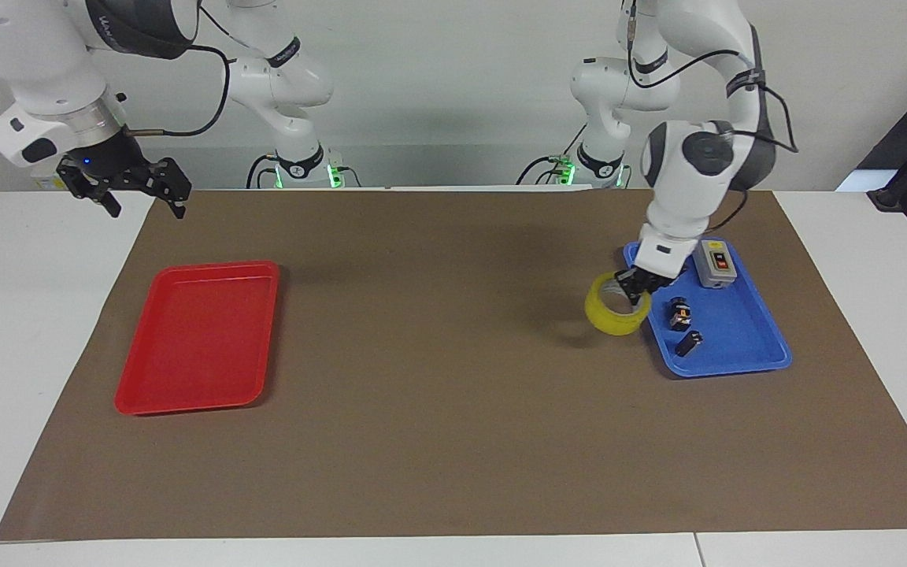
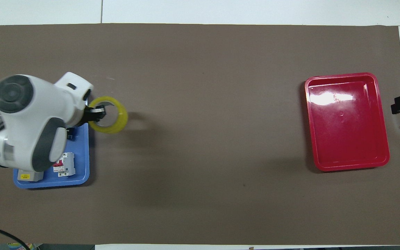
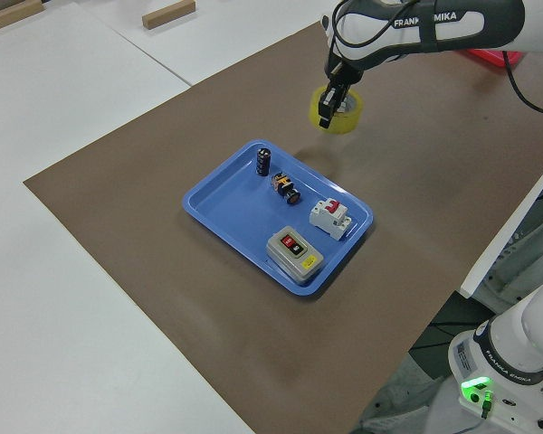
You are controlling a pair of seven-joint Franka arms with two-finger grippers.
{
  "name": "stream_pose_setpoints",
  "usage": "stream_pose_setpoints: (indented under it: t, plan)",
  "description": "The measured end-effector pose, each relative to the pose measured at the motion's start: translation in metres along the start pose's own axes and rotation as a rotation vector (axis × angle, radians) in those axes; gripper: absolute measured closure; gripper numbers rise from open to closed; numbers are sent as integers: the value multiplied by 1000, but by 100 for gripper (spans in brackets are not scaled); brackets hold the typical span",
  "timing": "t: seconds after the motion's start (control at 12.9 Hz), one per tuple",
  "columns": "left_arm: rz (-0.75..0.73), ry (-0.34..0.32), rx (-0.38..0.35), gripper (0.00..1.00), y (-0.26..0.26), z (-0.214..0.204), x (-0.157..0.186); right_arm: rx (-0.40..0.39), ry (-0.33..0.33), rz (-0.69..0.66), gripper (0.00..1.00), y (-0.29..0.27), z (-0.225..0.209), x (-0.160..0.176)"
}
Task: Place and move tape with both arms
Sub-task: 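Lift the tape roll with the left gripper and carry it toward the table center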
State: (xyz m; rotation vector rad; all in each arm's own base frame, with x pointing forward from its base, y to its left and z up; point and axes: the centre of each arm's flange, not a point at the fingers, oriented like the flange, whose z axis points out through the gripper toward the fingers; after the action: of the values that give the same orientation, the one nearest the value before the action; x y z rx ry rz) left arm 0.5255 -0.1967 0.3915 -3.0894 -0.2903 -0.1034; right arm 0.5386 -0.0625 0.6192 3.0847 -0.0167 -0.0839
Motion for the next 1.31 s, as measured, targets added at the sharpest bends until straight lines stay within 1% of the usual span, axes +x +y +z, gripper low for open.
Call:
stream_pose_setpoints:
  t: [0.15, 0.46, 0.62, 0.77, 0.93, 1.01, 1.16, 1.24, 1.31]
  plan:
    - [13, 5, -9, 79, 66, 22, -35, 0, 0, 0, 0, 0, 0, 0]
    - [80, 23, -31, 79, 145, 23, -79, 0, 0, 0, 0, 0, 0, 0]
    - [104, 23, -32, 79, 183, 33, -97, 0, 0, 0, 0, 0, 0, 0]
    - [125, 25, -34, 79, 206, 47, -105, 0, 0, 0, 0, 0, 0, 0]
    - [128, 20, -27, 79, 210, 55, -106, 0, 0, 0, 0, 0, 0, 0]
    - [127, 21, -27, 72, 209, 55, -105, 0, 0, 0, 0, 0, 0, 0]
    - [119, 32, -37, 46, 208, 46, -100, 0, 0, 0, 0, 0, 0, 0]
    - [110, 35, -39, 36, 203, 34, -96, 0, 0, 0, 0, 0, 0, 0]
    - [95, 27, -28, 23, 192, 18, -92, 0, 0, -2, 0, -1, 0, 0]
